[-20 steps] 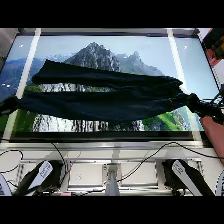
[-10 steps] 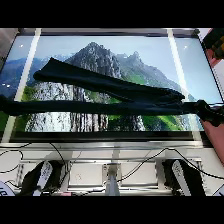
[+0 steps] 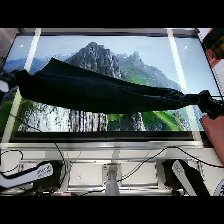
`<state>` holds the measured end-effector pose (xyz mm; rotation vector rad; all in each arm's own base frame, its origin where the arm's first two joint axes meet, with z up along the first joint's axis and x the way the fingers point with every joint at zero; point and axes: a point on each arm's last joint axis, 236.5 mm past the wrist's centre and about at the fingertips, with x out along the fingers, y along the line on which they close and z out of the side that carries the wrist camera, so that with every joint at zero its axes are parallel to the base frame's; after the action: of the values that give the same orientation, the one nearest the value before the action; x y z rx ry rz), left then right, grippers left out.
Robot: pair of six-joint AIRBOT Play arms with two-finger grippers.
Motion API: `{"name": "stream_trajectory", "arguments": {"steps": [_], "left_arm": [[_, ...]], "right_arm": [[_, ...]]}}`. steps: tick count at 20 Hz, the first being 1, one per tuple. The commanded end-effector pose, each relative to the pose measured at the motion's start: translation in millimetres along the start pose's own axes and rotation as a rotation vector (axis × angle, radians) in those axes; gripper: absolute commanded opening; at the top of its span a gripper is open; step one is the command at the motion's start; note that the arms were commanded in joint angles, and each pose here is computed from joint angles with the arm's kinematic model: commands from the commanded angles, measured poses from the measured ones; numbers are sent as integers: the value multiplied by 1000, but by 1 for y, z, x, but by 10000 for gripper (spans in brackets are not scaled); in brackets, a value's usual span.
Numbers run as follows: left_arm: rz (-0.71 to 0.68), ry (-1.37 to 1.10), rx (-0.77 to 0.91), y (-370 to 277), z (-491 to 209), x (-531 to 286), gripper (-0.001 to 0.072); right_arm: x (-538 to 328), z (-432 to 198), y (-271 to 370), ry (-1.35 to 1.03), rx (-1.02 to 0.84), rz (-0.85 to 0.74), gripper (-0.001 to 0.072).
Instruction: Fold the clothes and pants, and hang the long-sleeved shirts on hangers.
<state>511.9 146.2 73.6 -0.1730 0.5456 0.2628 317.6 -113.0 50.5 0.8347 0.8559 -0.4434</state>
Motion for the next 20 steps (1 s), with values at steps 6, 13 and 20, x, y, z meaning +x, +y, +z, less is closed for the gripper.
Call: {"name": "stream_trajectory", "arguments": {"steps": [6, 13, 20], "left_arm": [[-107, -99, 71, -81, 46, 119, 21], [-98, -205, 28, -77, 46, 150, 26], [-103, -228, 32, -83, 38, 161, 28]], "right_arm": [[79, 13, 45, -36, 120, 120, 68], [125, 35, 44, -143, 297, 125, 68], [122, 59, 47, -236, 368, 163, 67]]}}
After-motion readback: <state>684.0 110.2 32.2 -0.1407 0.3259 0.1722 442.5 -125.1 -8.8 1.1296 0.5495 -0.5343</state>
